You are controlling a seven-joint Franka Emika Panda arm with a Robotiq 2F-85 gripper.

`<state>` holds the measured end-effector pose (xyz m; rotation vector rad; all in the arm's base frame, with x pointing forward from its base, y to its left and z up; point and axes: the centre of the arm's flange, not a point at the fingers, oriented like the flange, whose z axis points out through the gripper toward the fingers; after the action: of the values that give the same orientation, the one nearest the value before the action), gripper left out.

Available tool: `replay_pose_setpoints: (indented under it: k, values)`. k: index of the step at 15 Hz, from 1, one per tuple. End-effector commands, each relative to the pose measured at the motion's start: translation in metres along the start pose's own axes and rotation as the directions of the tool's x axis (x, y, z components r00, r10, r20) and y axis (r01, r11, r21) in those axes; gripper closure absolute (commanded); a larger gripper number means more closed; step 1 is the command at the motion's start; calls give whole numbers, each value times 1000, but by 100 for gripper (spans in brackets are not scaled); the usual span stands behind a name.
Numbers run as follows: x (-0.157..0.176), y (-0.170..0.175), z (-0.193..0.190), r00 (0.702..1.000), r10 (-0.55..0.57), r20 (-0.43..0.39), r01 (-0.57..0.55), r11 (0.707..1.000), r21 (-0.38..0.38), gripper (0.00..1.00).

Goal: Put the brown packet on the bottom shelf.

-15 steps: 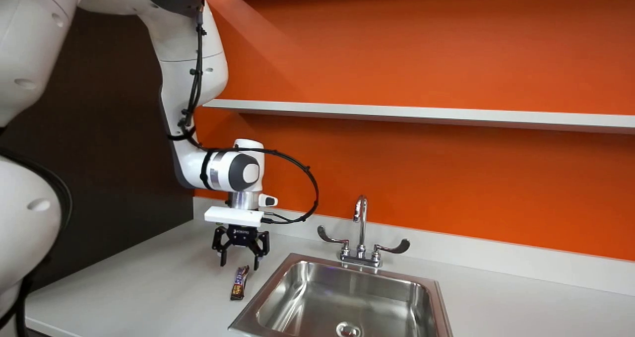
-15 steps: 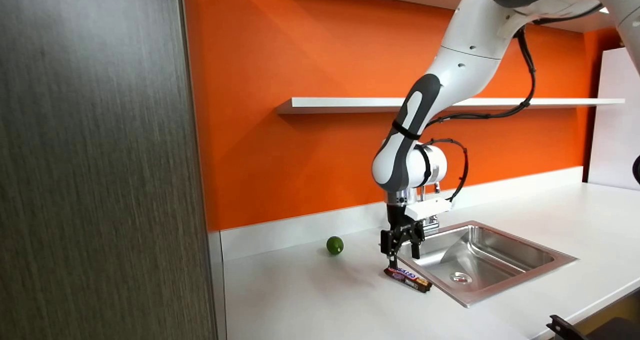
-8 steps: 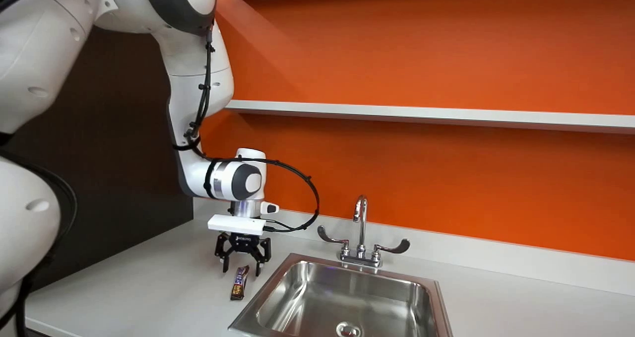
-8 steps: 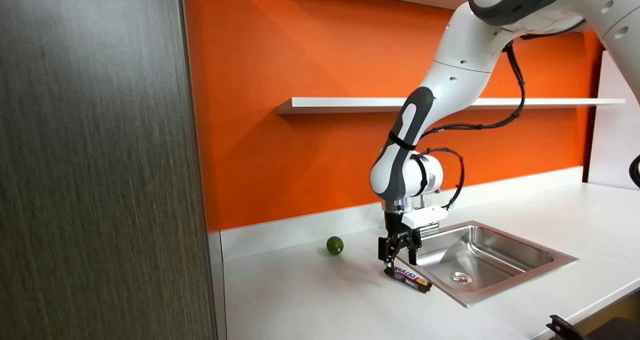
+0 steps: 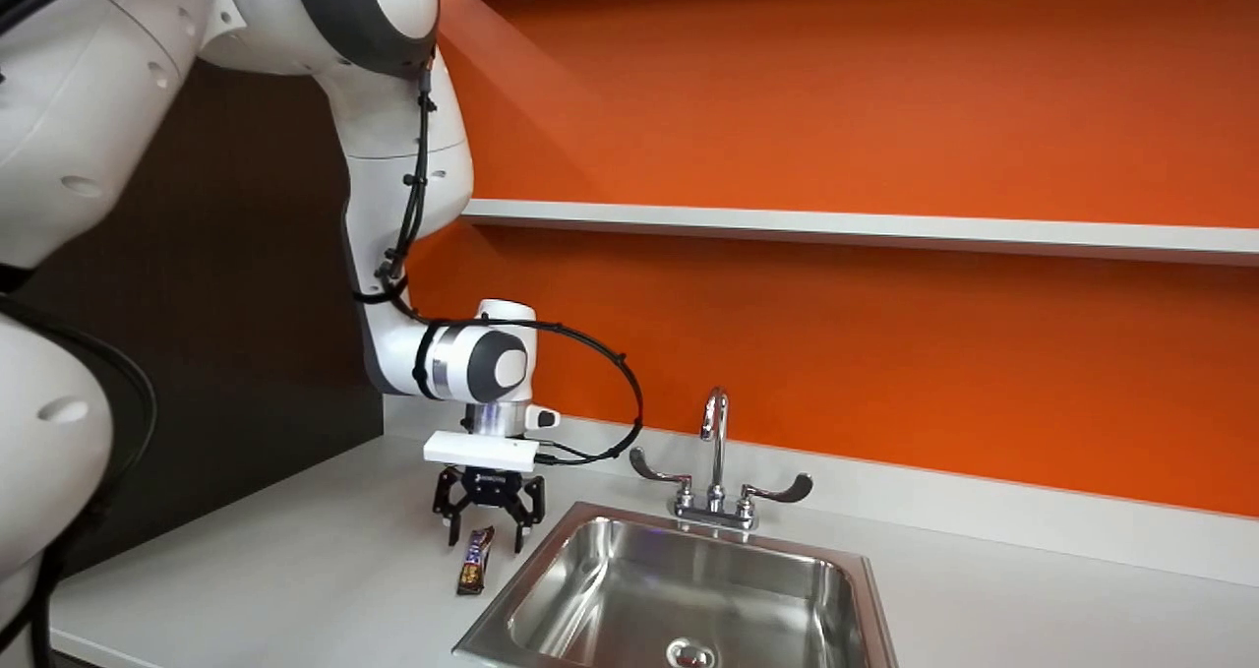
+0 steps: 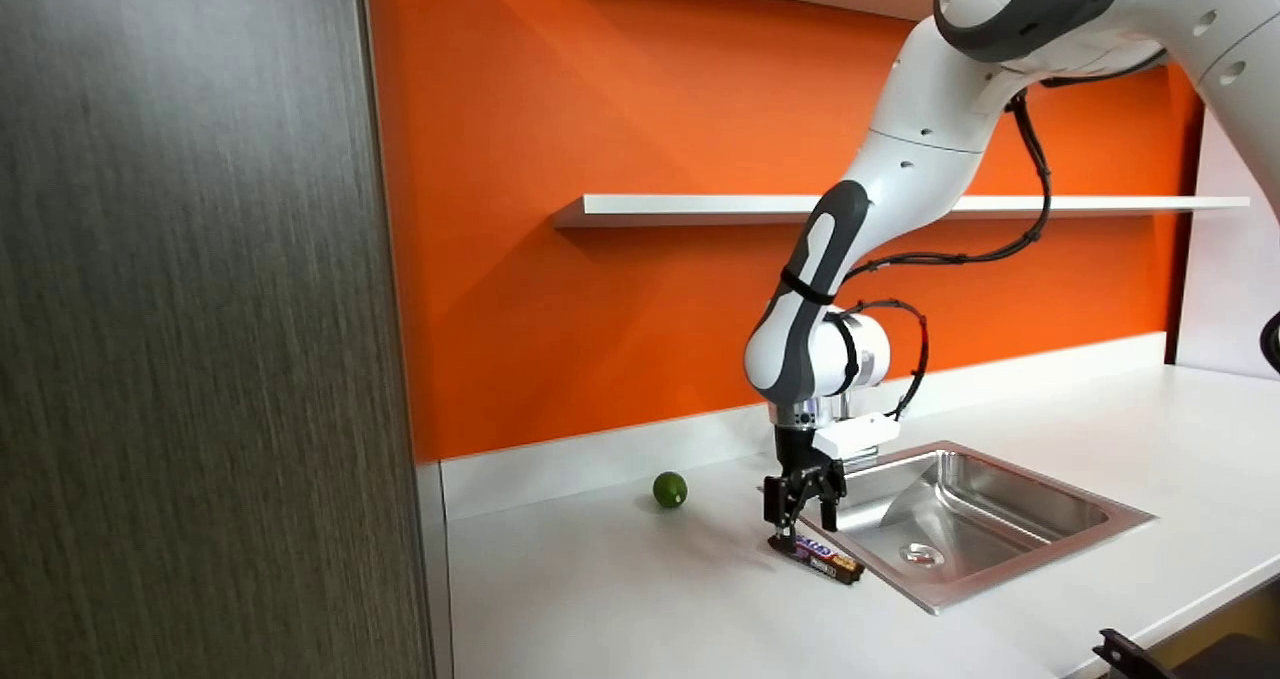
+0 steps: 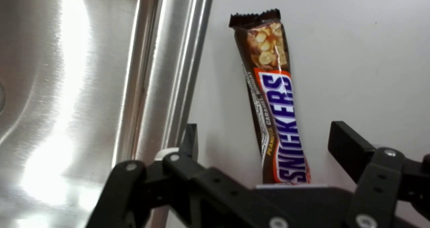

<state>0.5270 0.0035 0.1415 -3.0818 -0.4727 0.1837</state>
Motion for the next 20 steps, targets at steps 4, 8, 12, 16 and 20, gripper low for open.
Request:
replay_pose_setpoints:
  k: [4, 8, 12, 16, 20]
  values:
    - [-2, 9, 3, 996, -80, -28, 80, 997, 15, 0]
    - [-3, 9, 3, 994, -101, -36, 102, 995, 17, 0]
    - [-4, 10, 3, 993, -113, -37, 113, 993, 21, 0]
    - [-7, 11, 4, 990, -135, -33, 136, 991, 21, 0]
    - [-11, 11, 6, 989, -148, -26, 149, 989, 26, 0]
